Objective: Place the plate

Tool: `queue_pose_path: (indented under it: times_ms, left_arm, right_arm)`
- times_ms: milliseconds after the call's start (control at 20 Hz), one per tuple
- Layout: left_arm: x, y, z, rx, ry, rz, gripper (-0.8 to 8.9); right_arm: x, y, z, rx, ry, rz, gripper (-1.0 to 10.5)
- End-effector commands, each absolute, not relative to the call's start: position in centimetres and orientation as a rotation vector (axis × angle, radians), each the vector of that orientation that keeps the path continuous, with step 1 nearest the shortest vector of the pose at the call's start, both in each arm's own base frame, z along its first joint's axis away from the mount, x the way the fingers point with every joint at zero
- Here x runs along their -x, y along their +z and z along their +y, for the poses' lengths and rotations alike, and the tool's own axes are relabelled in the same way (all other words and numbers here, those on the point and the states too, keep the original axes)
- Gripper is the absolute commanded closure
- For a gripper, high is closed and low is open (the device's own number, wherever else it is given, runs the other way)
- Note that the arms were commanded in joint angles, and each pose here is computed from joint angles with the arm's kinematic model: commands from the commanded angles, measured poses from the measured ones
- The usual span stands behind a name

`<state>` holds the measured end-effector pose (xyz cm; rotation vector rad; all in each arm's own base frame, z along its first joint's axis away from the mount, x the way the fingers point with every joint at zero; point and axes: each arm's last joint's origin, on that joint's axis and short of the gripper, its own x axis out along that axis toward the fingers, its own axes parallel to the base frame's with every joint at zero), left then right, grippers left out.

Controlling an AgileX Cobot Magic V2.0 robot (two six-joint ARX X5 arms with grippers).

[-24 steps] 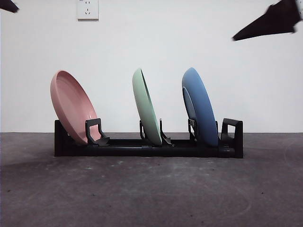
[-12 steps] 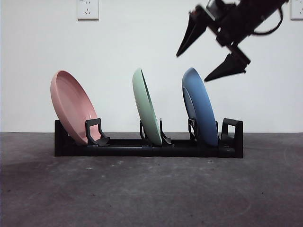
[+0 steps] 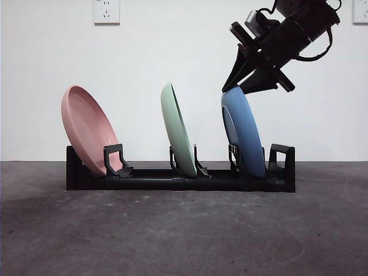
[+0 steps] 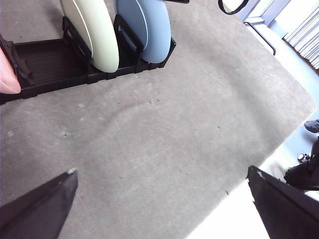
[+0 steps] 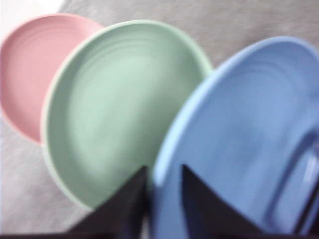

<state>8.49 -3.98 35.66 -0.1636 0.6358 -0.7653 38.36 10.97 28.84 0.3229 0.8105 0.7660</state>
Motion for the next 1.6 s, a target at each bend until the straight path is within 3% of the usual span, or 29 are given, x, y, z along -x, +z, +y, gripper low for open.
queue_pose_path:
  times_ms: [50,450,950,1200,1600]
  left_arm:
    - [-8.4,36.3,-4.0,0.162,-0.777,0.612,2.2]
    - [-8.4,36.3,-4.0,0.162,-0.777,0.611,2.21]
    - [-8.5,36.3,-4.0,0.154,-0.779,0.603,2.21]
    - [-8.6,36.5,-4.1,0.145,-0.783,0.58,2.21]
    - [-9.1,36.6,-4.2,0.142,-0.785,0.561,2.21]
  right_arm:
    - [-38.7,29.0,11.3,-0.34,0.781,0.813,9.4]
    - [-37.9,31.2,10.9,-0.412,0.809,0.79,9.4]
    - [-29.3,40.5,9.1,-0.361,0.91,0.614,9.4]
    - [-23.4,42.1,9.7,-0.199,1.002,0.658,9.4]
    - [-16.8,40.0,14.4,0.166,0.94,0.829,9.4]
